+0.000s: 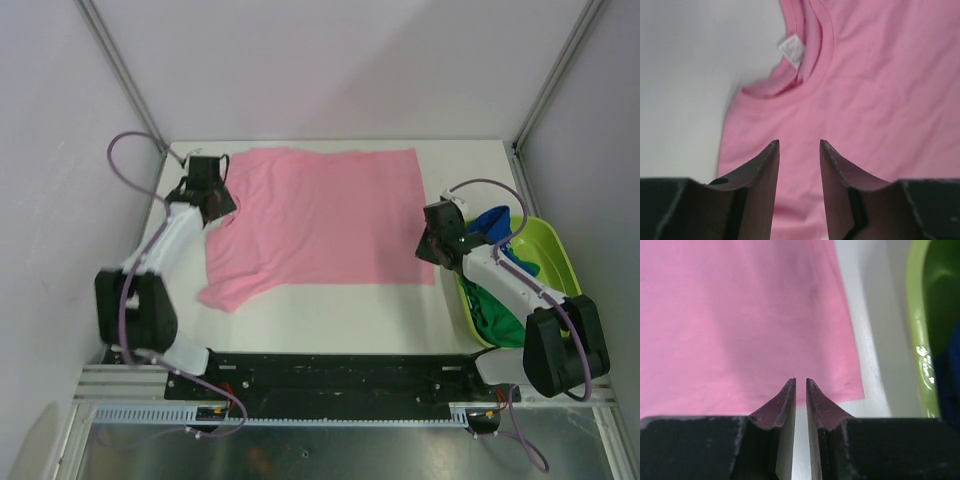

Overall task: Fold and stack the t-shirts
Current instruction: Flatten out the tshirt

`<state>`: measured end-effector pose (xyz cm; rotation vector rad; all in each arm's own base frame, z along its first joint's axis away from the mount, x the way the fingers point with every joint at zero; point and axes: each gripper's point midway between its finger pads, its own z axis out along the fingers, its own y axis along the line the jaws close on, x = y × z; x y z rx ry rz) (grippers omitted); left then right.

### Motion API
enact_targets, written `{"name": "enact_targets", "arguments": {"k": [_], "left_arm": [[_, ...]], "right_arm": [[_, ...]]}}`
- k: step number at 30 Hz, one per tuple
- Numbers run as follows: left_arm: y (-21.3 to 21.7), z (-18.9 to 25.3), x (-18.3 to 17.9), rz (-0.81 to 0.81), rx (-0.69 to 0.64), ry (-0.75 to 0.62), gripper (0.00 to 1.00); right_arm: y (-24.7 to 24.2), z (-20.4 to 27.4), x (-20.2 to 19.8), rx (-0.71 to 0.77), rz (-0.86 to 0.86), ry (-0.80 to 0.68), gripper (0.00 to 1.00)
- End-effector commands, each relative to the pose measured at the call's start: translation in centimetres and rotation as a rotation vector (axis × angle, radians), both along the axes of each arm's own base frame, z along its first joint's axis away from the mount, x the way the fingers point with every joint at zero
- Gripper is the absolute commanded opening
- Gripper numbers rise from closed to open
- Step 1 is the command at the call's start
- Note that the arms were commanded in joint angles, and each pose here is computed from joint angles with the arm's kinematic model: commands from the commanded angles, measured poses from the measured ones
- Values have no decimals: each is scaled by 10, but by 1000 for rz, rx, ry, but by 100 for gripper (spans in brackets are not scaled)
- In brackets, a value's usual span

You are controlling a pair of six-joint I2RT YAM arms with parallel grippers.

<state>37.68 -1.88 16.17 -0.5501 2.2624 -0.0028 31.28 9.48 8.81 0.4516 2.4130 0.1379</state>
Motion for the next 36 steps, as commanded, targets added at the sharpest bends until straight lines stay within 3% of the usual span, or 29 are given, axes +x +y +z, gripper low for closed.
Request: {"name": "enact_targets", "arguments": {"k": [1,11,16,26,29,36], "left_arm": [[14,-7,72,-4,36,-1,41],[39,-68,166,19,45,68,43],[63,-82,190,32,75,72,46],[67,-111,210,25,64,93,41],[69,-119,209,33,63,104,36],[82,-110,225,55,125,73,5]], "right_arm": [[23,21,21,54,85,-75,18],[42,18,35,60,165,-69,18],[50,10,36,67,182,-53,17],[57,-7,42,56,190,-22,17],[58,-10,43,52,193,-10,17],[60,-18,43,41,202,8,16]]}}
